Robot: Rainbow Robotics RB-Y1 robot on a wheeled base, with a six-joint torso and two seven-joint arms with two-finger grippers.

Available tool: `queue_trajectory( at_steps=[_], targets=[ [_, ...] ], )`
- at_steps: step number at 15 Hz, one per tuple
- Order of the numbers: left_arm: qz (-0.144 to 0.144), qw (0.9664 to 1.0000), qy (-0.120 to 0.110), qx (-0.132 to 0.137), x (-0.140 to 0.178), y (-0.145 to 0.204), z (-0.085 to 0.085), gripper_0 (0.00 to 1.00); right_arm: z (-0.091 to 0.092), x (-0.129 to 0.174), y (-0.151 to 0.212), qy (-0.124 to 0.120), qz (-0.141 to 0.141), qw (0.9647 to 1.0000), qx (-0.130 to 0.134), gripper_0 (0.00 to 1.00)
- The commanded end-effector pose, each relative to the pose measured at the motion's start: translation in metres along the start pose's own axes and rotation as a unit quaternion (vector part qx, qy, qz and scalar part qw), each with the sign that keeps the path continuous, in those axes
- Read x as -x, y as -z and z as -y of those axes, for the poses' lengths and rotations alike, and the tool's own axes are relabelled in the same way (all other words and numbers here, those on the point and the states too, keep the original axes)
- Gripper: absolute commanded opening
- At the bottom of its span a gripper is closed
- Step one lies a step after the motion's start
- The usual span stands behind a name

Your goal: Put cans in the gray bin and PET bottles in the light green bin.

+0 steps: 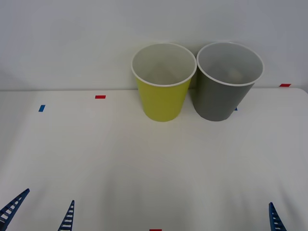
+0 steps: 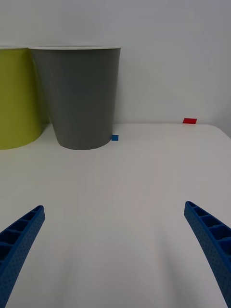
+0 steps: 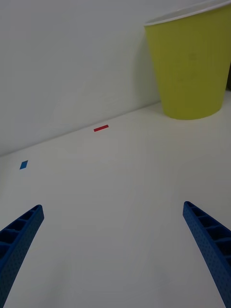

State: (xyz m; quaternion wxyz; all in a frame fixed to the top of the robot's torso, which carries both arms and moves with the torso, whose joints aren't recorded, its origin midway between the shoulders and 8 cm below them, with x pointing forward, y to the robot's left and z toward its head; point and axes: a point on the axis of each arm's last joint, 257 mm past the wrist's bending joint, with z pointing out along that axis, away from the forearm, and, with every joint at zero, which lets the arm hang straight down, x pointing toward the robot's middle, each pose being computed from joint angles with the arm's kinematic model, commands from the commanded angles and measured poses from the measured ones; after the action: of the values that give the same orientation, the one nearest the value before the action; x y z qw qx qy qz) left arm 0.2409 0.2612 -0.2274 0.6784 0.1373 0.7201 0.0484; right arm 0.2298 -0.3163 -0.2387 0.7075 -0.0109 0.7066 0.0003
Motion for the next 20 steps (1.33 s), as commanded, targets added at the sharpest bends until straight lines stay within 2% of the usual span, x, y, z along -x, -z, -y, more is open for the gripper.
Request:
queue_trajectory(
  at_steps=[1, 20],
  targets=[
    [0.0, 1.0, 0.0, 0.0, 0.0, 0.0, 0.0, 1.0, 0.0, -0.0001, 0.002, 0.0, -0.003, 1.0, 0.002, 1.0],
    [0.0, 1.0, 0.0, 0.0, 0.0, 0.0, 0.0, 1.0, -0.0012, -0.0016, 0.0036, -0.003, -0.006, 1.0, 0.001, 1.0]
  ],
)
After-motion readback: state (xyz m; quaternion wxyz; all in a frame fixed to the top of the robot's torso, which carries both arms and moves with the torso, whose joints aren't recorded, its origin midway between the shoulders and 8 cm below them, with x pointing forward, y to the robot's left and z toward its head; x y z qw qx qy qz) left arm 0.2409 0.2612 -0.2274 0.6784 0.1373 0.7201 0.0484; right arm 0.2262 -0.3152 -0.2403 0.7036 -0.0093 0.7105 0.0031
